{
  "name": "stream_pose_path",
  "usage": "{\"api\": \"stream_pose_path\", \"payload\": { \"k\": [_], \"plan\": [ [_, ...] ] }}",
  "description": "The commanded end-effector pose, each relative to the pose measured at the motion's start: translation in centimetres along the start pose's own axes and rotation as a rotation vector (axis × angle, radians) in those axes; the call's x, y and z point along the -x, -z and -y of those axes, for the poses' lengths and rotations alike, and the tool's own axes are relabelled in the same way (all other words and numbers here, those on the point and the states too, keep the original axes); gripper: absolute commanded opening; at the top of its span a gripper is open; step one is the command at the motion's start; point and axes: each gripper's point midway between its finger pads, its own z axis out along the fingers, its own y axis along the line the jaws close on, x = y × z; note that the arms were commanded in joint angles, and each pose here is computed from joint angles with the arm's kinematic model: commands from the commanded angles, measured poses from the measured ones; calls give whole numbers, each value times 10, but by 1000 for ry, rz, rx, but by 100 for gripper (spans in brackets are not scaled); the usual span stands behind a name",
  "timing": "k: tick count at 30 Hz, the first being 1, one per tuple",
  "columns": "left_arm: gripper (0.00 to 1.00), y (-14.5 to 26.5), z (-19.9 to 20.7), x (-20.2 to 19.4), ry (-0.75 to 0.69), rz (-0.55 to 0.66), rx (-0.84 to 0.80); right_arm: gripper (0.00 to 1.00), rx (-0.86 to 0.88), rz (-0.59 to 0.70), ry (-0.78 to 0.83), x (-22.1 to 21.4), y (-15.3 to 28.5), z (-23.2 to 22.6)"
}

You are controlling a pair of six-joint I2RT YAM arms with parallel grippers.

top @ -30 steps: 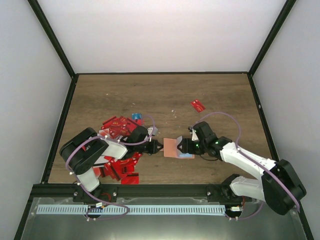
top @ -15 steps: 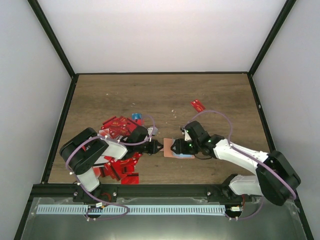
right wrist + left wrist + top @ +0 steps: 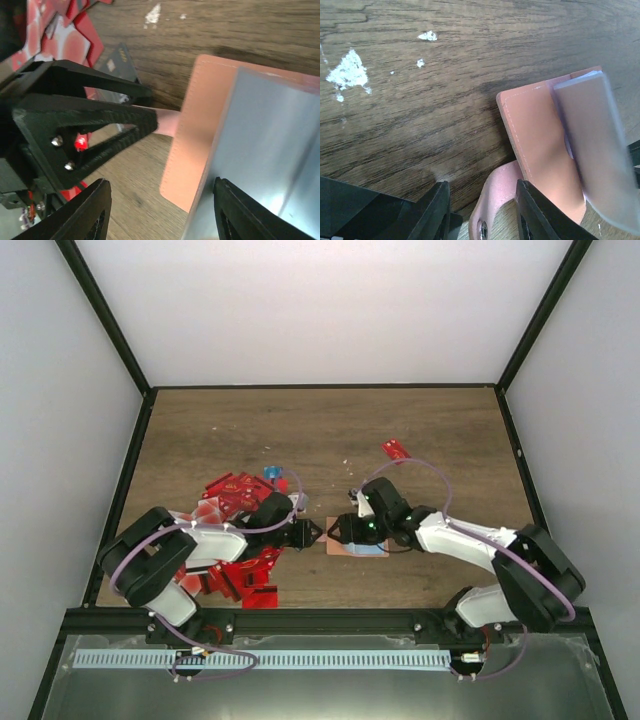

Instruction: Put the credit cards into the card holder

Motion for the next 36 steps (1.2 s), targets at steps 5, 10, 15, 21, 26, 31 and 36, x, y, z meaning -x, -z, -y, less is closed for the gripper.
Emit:
{"api": "stream_pose_path", "payload": {
  "k": [5, 10, 15, 21, 26, 31, 36],
  "plan": [
    [38, 2, -15, -16, -11, -43, 76, 58, 170, -5, 44, 18, -13, -40],
    [38, 11, -12, -16, -20, -30, 83, 58, 118, -24, 26, 13, -27, -23],
    [38, 19, -10, -14, -17, -7, 82, 58, 92, -57, 20, 5, -43, -9],
    [38, 31, -2, -8, -25, 15, 75, 60, 2, -50, 28, 4, -50, 12],
    [41, 50, -4, -1, -29, 60, 124, 61, -39, -46, 51, 4, -48, 19],
    [47, 82, -22, 9, -18, 143, 262, 61, -5, -19, 87, 12, -38, 5],
    [56, 118, -41, 16, 0, 234, 383, 62, 12, 25, 120, 21, -19, -10]
  ]
}}
